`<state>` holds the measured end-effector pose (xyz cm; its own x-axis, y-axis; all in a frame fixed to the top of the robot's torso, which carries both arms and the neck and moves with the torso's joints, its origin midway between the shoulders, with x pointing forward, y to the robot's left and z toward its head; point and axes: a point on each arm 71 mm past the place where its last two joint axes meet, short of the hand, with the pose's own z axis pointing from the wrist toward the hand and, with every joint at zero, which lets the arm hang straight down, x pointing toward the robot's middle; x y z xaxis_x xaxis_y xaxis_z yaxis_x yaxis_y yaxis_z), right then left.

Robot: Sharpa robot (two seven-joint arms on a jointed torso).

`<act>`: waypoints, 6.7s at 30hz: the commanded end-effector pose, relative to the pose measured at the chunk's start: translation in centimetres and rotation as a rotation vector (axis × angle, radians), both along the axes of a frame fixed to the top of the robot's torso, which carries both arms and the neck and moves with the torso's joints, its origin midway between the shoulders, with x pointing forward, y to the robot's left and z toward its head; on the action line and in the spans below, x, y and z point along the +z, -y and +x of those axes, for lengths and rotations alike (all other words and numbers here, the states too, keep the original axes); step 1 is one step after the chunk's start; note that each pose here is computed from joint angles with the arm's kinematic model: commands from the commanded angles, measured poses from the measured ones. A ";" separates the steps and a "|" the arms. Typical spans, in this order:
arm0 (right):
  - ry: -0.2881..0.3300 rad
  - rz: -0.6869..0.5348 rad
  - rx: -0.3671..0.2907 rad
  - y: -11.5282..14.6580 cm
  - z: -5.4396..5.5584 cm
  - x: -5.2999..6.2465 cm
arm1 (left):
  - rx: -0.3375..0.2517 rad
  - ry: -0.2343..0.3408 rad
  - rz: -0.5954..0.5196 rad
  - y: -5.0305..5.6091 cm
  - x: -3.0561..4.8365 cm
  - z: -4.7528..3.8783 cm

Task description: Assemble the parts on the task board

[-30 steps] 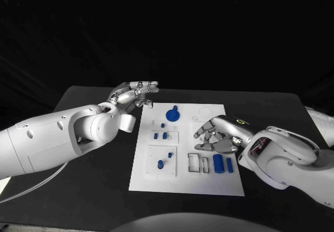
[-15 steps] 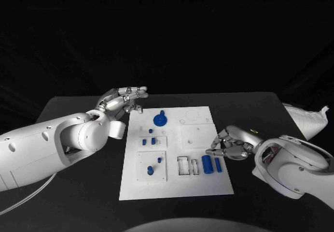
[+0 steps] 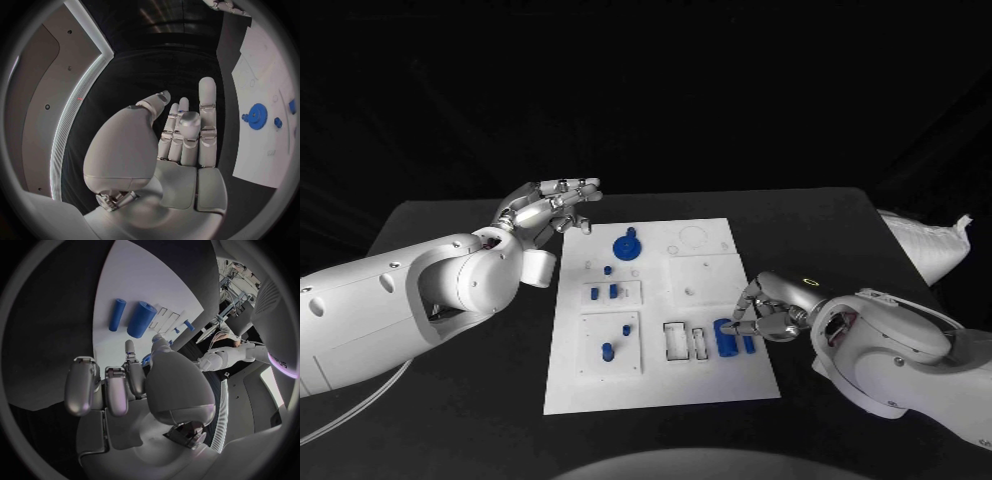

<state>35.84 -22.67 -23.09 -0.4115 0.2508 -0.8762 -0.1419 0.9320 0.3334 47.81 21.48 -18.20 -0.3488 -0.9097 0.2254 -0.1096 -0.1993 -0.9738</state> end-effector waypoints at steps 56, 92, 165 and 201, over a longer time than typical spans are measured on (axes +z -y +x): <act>0.007 0.150 -0.029 -3.3 -0.7 -0.4 | -0.016 0.004 -0.006 -0.3 0.02 -0.18; -0.096 0.077 0.066 -7.1 0.0 -2.0 | -0.021 0.003 -0.007 -0.1 0.07 -0.31; 0.019 -0.179 0.000 2.5 -0.3 -1.4 | -0.026 -0.007 -0.005 -0.3 -0.17 -0.37; 0.018 -0.349 0.127 0.5 -0.3 -3.6 | -0.021 -0.008 -0.003 -0.5 -0.18 -0.45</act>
<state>35.97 -22.56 -25.31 -0.3611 -0.0167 -0.9324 -0.2601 0.9620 0.0835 47.45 22.20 -18.50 -0.3488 -0.9097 0.2254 -0.1256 -0.1930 -0.9731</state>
